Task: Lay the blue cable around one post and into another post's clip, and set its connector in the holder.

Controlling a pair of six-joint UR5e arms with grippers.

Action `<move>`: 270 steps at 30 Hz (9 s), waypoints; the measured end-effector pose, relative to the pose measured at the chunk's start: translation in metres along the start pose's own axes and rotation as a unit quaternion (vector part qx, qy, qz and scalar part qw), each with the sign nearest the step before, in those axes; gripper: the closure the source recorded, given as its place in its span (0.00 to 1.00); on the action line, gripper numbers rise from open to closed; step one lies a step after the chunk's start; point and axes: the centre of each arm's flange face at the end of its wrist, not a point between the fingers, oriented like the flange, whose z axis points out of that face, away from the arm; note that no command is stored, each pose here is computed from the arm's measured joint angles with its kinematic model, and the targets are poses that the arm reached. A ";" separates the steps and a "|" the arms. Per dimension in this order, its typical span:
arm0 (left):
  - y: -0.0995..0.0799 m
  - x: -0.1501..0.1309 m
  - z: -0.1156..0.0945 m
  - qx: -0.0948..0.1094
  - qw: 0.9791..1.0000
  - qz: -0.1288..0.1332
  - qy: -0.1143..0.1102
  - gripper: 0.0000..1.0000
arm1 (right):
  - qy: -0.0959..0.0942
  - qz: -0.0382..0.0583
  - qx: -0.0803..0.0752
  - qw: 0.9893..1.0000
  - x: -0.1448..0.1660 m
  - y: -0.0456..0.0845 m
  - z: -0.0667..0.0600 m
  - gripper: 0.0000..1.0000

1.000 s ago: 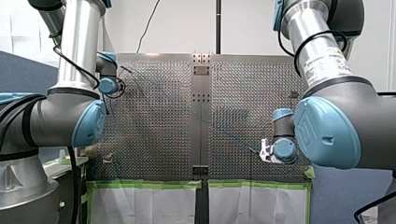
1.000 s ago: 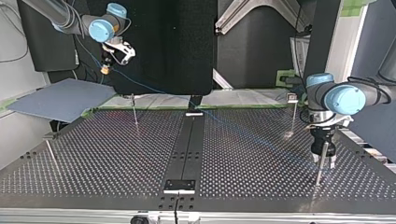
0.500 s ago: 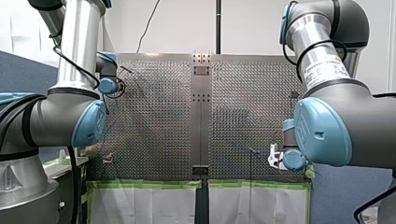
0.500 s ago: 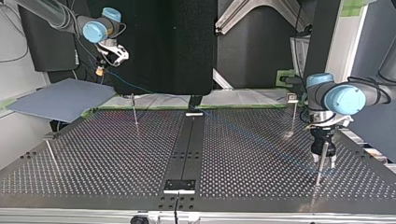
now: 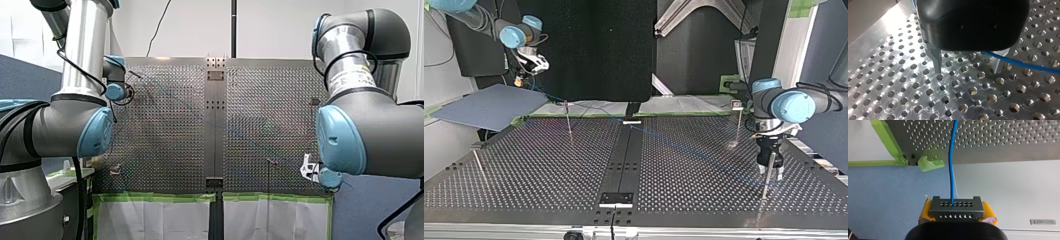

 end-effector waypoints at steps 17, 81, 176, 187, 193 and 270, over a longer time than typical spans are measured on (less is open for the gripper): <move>-0.001 0.001 0.000 0.000 1.000 0.000 0.001 0.00 | -0.057 0.001 0.057 0.997 -0.084 0.017 -0.008 0.99; 0.007 0.003 -0.006 -0.032 0.999 -0.005 0.016 0.00 | -0.021 -0.049 0.155 0.986 -0.069 -0.018 0.007 0.99; 0.051 -0.003 -0.021 0.022 0.916 -0.383 0.115 0.00 | -0.022 -0.056 0.190 0.980 -0.072 -0.045 0.002 0.99; 0.049 -0.001 -0.034 0.028 0.913 -0.386 0.126 0.00 | -0.022 -0.057 0.190 0.980 -0.072 -0.045 0.002 0.99; 0.042 -0.008 -0.042 0.037 0.912 -0.389 0.124 0.00 | -0.023 -0.056 0.190 0.980 -0.072 -0.045 0.002 0.99; -0.082 -0.165 -0.173 0.078 0.977 -0.187 0.070 0.00 | -0.021 -0.050 0.206 0.977 -0.071 -0.056 0.003 0.99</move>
